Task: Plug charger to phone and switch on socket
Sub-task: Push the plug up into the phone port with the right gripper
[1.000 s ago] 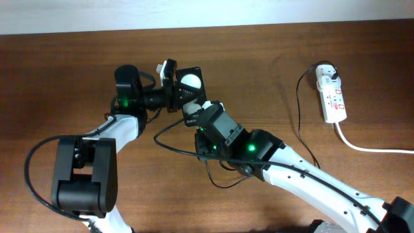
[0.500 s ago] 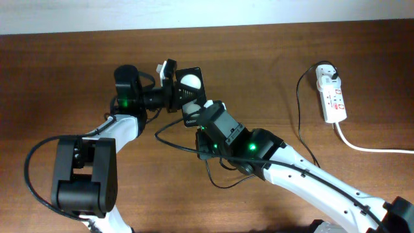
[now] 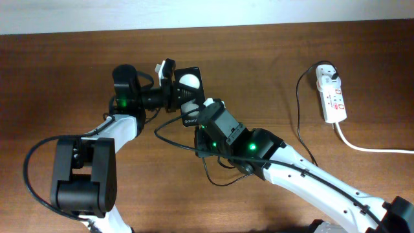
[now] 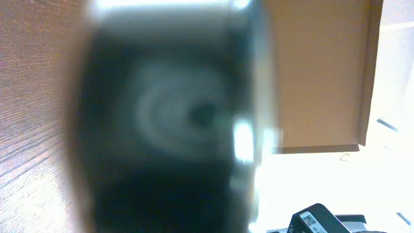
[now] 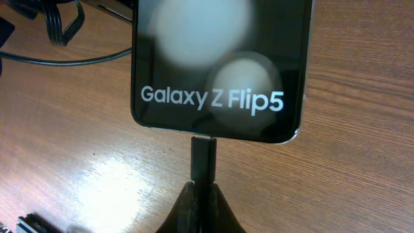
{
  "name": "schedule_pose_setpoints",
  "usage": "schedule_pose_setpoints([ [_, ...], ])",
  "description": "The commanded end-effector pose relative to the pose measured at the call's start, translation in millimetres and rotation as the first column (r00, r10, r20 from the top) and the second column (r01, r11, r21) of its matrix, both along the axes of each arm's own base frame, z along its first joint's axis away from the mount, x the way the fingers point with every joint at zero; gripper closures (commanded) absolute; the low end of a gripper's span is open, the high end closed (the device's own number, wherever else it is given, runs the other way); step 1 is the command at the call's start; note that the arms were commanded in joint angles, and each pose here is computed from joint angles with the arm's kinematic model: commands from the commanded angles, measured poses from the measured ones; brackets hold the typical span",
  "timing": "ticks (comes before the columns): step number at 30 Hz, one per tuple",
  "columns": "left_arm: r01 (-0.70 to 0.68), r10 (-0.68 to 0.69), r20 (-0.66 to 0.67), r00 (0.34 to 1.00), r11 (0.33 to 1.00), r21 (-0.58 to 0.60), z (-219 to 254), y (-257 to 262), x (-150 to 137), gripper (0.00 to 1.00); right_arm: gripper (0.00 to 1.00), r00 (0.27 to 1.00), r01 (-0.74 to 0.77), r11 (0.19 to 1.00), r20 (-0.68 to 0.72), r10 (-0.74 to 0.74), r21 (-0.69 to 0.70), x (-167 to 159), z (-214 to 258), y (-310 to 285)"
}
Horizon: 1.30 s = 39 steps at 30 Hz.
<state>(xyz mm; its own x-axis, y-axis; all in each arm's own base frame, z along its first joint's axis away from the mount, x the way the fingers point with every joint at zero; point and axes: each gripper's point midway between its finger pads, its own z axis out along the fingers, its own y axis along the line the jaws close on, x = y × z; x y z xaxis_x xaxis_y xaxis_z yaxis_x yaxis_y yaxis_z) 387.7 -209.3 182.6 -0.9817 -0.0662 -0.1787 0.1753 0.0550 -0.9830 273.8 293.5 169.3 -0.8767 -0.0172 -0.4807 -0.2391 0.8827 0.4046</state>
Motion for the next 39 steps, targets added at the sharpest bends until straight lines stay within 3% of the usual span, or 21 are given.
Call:
schedule_pose_setpoints([
  [1,0.113,-0.112,0.028,0.993,0.993,-0.025,10,-4,-18,1.0,0.96,0.996,0.057,0.998,0.066,-0.056,-0.012,18,5,-7],
  [6,0.186,-0.184,0.051,0.982,0.982,-0.039,13,-3,-31,1.0,0.96,0.991,0.069,0.997,0.118,-0.071,0.02,31,15,-6],
  [27,0.216,-0.217,-0.005,0.976,0.975,-0.043,2,-13,-49,1.0,0.95,0.972,0.063,0.995,0.222,-0.079,0.08,55,43,-2],
  [33,0.186,-0.186,0.016,0.983,0.982,-0.034,2,-13,-43,1.0,0.73,0.985,0.061,0.998,0.162,-0.064,0.022,36,36,-17],
  [37,0.153,-0.147,0.202,0.968,0.988,-0.016,9,-14,-35,1.0,0.5,0.985,0.056,0.998,0.165,-0.057,0.006,11,59,-42],
  [39,0.144,-0.135,0.268,0.954,0.989,-0.015,14,-15,-33,1.0,0.34,0.978,0.031,1.0,0.206,-0.031,0.003,0,77,-54],
])
